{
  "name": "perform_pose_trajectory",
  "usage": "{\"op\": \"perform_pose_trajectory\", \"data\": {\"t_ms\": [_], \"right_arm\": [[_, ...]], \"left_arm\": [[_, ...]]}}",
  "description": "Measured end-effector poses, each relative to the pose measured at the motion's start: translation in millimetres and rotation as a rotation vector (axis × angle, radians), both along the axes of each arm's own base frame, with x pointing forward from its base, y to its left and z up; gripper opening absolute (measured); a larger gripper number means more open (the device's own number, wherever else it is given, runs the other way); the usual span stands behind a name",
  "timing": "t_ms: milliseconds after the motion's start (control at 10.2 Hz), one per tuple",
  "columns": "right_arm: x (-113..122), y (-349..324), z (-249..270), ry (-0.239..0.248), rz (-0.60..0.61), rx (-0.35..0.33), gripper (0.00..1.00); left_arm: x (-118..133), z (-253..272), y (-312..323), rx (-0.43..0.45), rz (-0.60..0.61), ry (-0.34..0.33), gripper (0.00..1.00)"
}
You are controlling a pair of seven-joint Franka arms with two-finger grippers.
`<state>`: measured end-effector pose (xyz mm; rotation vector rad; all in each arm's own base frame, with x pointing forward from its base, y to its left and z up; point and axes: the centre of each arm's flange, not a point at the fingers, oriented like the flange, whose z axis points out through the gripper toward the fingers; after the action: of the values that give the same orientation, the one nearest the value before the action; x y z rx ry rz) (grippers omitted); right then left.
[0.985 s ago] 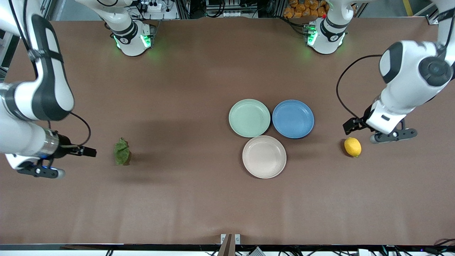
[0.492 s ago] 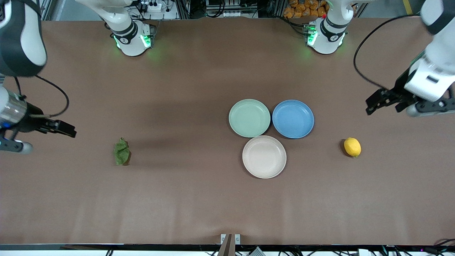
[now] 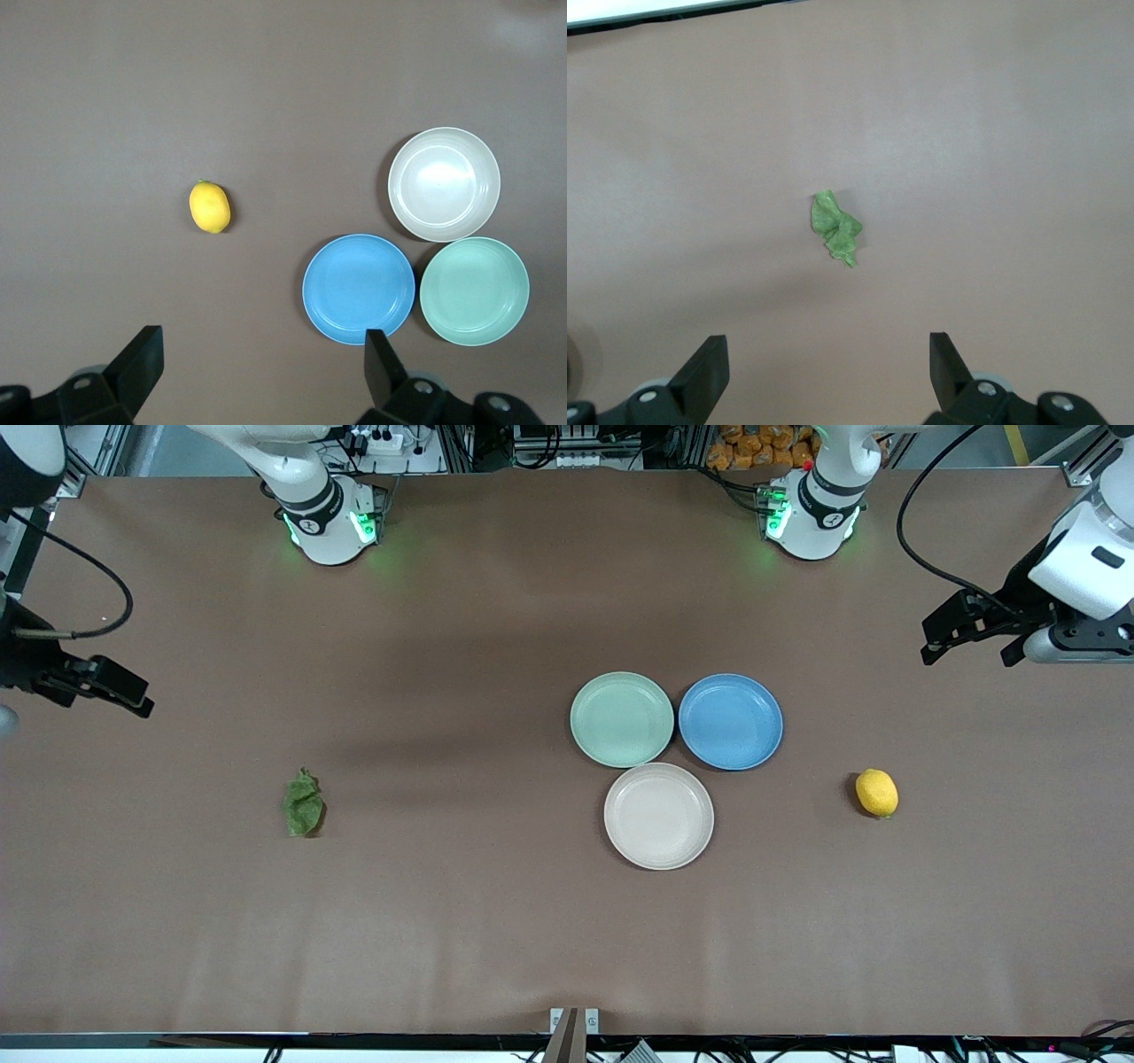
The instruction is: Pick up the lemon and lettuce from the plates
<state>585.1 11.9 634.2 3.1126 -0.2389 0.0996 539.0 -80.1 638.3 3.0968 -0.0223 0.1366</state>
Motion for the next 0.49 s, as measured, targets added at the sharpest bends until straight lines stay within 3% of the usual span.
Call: {"op": "perform_pose_trajectory", "data": {"t_ms": [492], "right_arm": [[-21.6, 2.8, 28.4, -0.026, 0.002, -0.004, 1.00]], "left_arm": [[2.3, 2.6, -2.7, 0.001, -0.007, 0.002, 1.00]]}}
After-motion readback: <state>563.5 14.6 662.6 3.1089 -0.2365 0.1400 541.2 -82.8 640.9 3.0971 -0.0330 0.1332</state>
